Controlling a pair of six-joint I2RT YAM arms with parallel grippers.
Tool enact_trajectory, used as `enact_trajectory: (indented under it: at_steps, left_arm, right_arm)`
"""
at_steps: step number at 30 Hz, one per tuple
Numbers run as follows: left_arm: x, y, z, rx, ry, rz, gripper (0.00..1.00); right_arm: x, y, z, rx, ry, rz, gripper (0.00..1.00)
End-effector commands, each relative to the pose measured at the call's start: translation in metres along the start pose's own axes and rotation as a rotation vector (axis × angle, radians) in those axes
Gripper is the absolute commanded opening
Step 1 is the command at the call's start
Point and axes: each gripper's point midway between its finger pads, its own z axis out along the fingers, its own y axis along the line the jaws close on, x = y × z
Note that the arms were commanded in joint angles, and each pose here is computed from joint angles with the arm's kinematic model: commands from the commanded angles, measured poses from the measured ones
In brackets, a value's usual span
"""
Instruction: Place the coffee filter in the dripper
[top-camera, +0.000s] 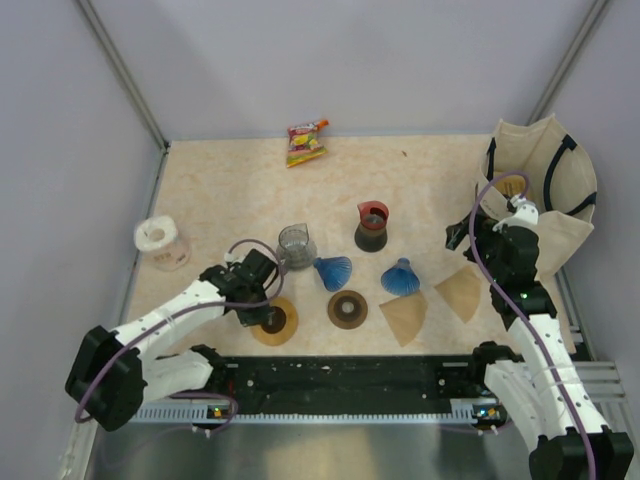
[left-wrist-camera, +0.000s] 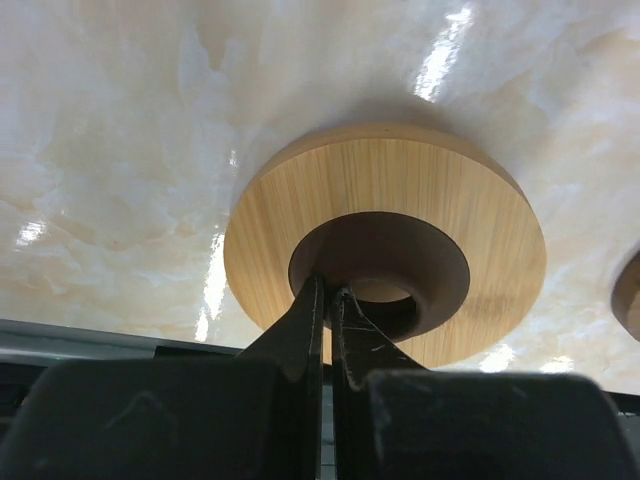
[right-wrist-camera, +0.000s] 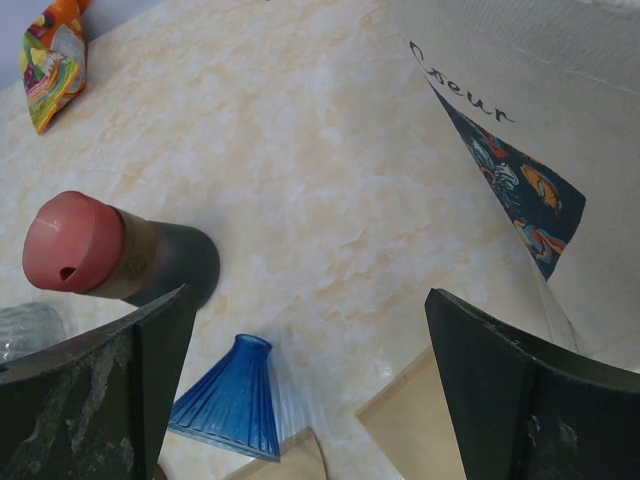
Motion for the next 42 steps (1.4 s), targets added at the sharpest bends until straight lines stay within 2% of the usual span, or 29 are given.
enact_trajectory:
  at_steps: [1, 5, 11, 16, 21, 25, 27, 29, 32, 34, 40, 42]
  left_arm:
    - [-0.017, -0.008, -0.019, 0.078, -0.105, 0.03, 0.0]
    - [-0.019, -0.013, -0.038, 0.175, -0.153, 0.057, 0.0]
    - [-0.012, -0.066, -0.097, 0.621, -0.213, 0.16, 0.0]
    - [0.0, -0.106, -0.139, 0.975, -0.229, 0.234, 0.0]
    - [-0.022, -0.145, -0.164, 1.096, -0.311, 0.322, 0.0]
    - [-0.04, -0.187, -0.223, 1.332, -0.467, 0.473, 0.0]
    - [-0.035, -0.2, -0.254, 1.476, -0.483, 0.565, 0.0]
    - [-0.025, -0.208, -0.274, 1.583, -0.447, 0.644, 0.0]
    - [-0.02, -0.216, -0.289, 1.659, -0.404, 0.72, 0.0]
    - [-0.02, -0.218, -0.3, 1.702, -0.416, 0.75, 0.0]
    - [-0.021, -0.221, -0.3, 1.685, -0.418, 0.783, 0.0]
    - [-0.015, -0.218, -0.305, 1.718, -0.403, 0.808, 0.0]
  right_arm:
    - [-0.007, 0.002, 0.0, -0.014, -0.033, 0.0, 0.98]
    - [-0.006, 0.011, 0.0, -0.061, -0.025, -0.003, 0.98]
    - [-0.009, 0.044, -0.01, -0.252, -0.026, -0.015, 0.98]
    - [-0.011, 0.091, -0.033, -0.549, -0.045, -0.068, 0.98]
    - [-0.009, 0.136, -0.07, -0.876, -0.022, -0.111, 0.98]
    - [-0.005, 0.158, -0.097, -1.084, 0.044, -0.095, 0.97]
    - [-0.005, 0.164, -0.104, -1.145, 0.061, -0.087, 0.97]
    - [-0.006, 0.168, -0.11, -1.201, 0.078, -0.088, 0.96]
    - [-0.006, 0.174, -0.118, -1.274, 0.096, -0.093, 0.96]
    - [-0.007, 0.18, -0.125, -1.323, 0.083, -0.1, 0.96]
    - [0.004, 0.212, -0.134, -1.448, 0.131, -0.149, 0.94]
    - [0.006, 0.221, -0.14, -1.498, 0.107, -0.176, 0.94]
